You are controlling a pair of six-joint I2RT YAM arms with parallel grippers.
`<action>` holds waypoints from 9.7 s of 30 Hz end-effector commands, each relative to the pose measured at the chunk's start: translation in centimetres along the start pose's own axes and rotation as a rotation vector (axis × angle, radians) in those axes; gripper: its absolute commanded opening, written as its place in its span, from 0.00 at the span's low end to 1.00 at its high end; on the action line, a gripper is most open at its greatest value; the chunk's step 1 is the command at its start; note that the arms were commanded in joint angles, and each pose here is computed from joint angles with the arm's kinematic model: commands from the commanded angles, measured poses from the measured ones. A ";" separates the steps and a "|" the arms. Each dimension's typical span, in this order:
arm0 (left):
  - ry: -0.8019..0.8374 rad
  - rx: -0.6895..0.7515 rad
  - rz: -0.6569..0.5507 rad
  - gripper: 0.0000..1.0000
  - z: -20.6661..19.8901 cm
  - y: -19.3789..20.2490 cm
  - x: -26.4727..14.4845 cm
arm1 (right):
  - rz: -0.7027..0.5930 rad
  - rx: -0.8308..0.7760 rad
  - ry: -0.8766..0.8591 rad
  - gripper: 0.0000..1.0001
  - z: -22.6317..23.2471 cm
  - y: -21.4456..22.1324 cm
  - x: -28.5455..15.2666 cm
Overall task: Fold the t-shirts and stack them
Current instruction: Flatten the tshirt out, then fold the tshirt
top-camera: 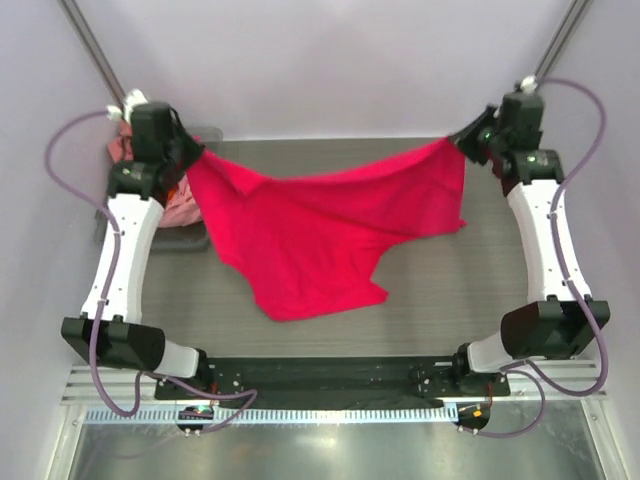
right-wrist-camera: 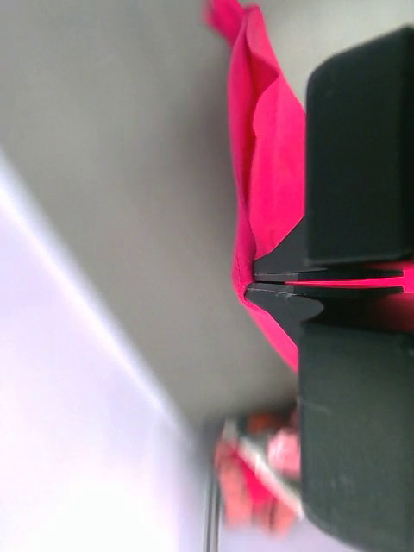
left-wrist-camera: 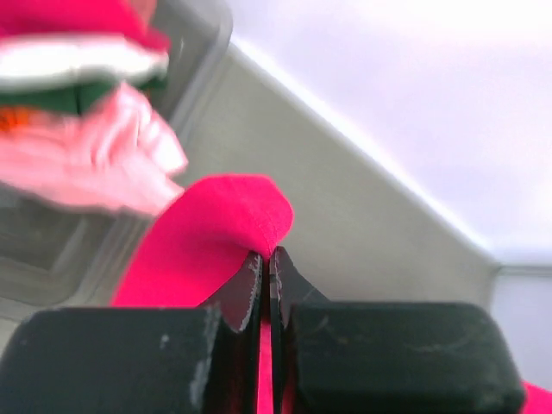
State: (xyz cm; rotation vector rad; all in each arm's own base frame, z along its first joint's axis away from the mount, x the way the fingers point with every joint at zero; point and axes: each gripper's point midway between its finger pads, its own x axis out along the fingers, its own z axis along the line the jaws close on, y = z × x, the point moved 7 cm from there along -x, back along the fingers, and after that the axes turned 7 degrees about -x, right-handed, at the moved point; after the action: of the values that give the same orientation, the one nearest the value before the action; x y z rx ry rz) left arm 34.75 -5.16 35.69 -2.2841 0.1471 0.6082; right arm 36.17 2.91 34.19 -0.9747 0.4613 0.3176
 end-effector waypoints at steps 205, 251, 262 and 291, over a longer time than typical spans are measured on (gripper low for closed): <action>0.021 0.277 0.194 0.79 5.9 17.5 2.7 | -0.034 0.294 0.516 0.50 -18.2 16.4 0.4; -0.049 -0.232 0.001 0.68 14.9 22.6 3.8 | -0.083 0.417 0.541 0.01 -21.4 18.7 3.9; -0.092 -0.232 -0.124 0.54 15.9 22.6 5.9 | -0.019 0.428 0.501 0.01 -21.2 19.5 4.8; -0.292 -0.156 -0.109 0.00 13.6 19.4 7.4 | -0.082 0.418 0.501 0.01 -19.1 15.1 3.0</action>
State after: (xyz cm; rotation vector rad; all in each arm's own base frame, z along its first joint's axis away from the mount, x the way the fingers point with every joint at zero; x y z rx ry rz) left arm 30.87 -9.54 9.09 -2.3558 -0.1399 0.9083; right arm 25.72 -4.35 8.74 -0.6339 0.9755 -0.0307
